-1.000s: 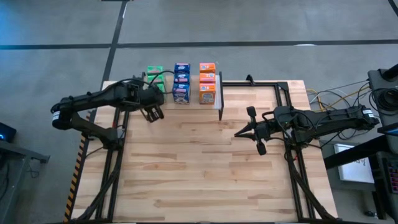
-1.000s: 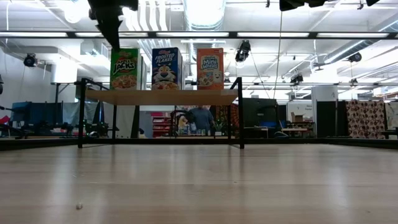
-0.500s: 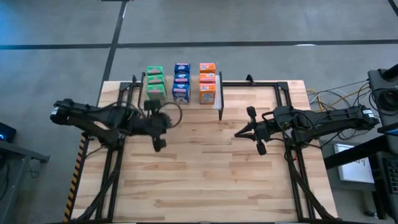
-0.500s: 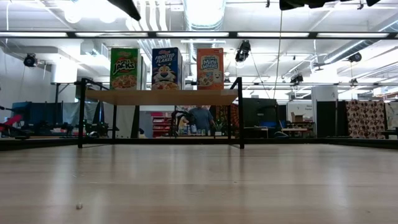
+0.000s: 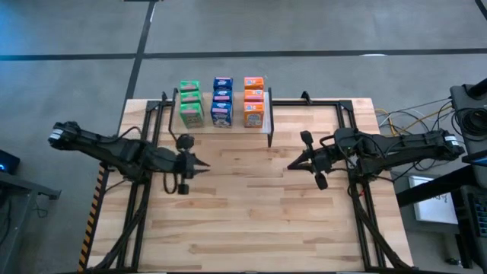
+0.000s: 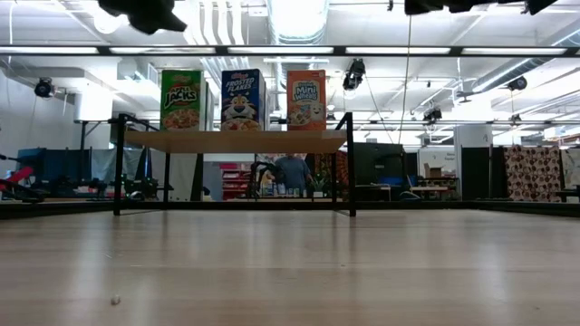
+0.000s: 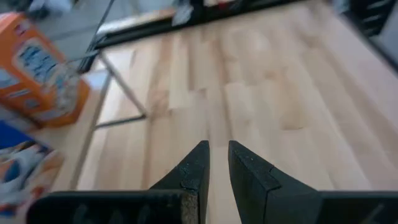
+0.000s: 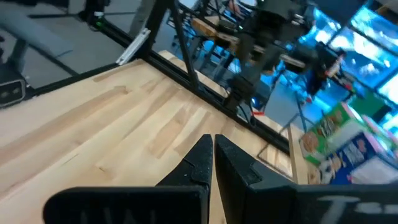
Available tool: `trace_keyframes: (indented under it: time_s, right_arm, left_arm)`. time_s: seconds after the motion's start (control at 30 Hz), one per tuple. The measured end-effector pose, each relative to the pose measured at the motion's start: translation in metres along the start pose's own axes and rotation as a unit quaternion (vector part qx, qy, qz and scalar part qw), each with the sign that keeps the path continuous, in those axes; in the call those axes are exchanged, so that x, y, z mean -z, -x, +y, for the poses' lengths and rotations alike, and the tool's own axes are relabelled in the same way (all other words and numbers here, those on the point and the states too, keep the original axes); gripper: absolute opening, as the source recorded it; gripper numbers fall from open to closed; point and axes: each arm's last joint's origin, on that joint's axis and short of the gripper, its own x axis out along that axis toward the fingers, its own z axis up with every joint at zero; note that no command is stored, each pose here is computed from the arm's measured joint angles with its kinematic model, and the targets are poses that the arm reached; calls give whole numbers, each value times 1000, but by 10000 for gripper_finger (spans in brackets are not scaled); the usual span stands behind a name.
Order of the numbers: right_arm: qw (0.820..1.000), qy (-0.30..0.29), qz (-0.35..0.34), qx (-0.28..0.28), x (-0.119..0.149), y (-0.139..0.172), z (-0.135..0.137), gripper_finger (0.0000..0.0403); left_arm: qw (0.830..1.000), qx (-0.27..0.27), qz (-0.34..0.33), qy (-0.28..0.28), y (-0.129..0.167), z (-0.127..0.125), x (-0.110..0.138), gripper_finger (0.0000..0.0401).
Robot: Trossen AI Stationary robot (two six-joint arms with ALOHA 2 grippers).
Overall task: Stack cereal on shelf
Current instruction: Return to Home Position
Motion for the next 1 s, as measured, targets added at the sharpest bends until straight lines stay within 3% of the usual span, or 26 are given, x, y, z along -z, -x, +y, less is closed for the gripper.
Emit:
trace_keyframes:
  time_s: [0.37,0.6,1.0]
  right_arm:
    - [994,-107,18,29,39,-1,6,9]
    - [992,-109,-31,54,55,10,20,9]
    - [980,-121,-126,92,84,44,54,9]
  left_arm:
    - [995,17,-101,9,23,3,67,41]
    - [986,12,-164,28,35,6,91,41]
    - [978,5,-208,31,43,8,115,41]
